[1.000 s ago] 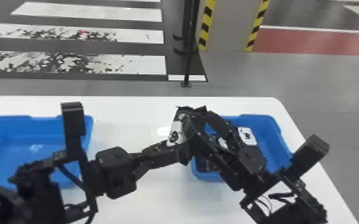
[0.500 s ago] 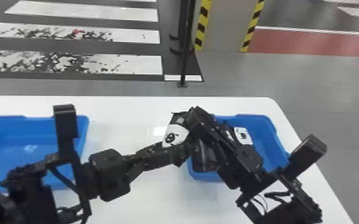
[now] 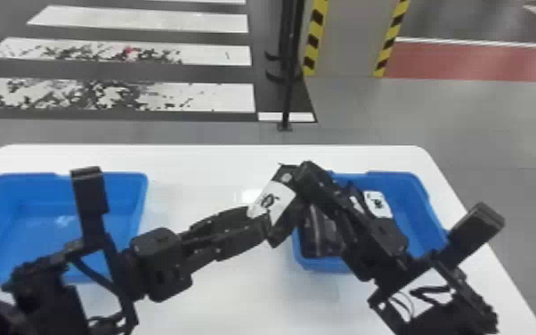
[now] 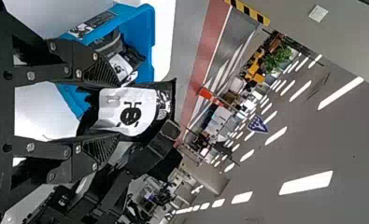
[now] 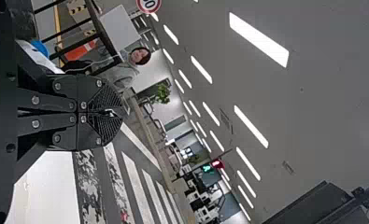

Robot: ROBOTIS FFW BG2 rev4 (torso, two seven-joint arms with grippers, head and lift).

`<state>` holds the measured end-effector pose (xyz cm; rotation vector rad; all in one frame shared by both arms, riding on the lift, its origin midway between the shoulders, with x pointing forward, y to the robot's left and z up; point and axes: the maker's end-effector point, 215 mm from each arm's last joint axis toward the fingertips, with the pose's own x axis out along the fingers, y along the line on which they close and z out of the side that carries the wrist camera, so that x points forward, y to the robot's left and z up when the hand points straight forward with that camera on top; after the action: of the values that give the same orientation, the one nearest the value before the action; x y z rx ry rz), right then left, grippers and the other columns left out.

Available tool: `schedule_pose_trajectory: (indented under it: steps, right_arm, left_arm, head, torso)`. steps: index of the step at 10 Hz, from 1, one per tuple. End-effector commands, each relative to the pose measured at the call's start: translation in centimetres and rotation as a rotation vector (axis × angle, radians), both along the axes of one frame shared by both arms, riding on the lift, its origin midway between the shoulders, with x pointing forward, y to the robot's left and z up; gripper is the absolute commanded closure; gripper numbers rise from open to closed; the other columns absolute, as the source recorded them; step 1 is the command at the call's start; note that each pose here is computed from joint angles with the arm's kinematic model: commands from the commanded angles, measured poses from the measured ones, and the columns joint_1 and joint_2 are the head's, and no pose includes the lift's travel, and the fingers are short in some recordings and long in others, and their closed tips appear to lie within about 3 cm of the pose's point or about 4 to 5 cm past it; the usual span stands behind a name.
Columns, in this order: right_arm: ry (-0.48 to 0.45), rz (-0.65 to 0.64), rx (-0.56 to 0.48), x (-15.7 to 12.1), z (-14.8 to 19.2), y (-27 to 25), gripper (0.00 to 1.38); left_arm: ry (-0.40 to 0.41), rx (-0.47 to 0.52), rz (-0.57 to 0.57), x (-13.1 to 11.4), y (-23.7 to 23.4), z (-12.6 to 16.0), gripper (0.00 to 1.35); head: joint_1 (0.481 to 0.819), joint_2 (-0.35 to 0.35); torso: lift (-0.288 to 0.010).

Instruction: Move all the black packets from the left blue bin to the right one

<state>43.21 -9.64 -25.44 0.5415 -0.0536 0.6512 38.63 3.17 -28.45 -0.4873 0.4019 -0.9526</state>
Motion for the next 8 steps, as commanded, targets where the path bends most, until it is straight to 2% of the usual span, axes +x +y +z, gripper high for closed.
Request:
schedule_pose_trajectory:
  steps: [1,3,5,7,8]
  right_arm:
    - [-0.004,-0.043,-0.018,1.3,-0.2,-2.4,1.28]
    - [0.02,-0.122,-0.086,3.4,-2.0,-7.0,1.28]
    - [0.139,-0.171,-0.147,6.2,-7.8,-11.4,1.28]
    - [0.227,-0.201,-0.198,8.2,-12.8,-14.2,1.28]
    - [0.246,-0.243,-0.233,8.6,-13.9,-16.7,1.28]
  left_arm:
    - [0.017,-0.009,0.016,-0.2,0.7,-0.5,0.09]
    - [-0.025,-0.077,0.069,0.0,2.0,0.9,0.15]
    - [-0.055,-0.137,0.144,0.2,4.6,1.9,0.14]
    - [-0.131,-0.134,0.239,0.8,8.5,3.4,0.15]
    - [-0.157,-0.118,0.283,0.5,10.4,3.9,0.15]
  head:
    - [0.695,-0.088]
    - [0.695,-0.111]
    - [0.695,-0.152]
    - [0.695,-0.164]
    - [0.695,-0.158]
  torso:
    - [-0.154]
    - [-0.154]
    - [-0.154]
    - [-0.154]
    - [-0.154]
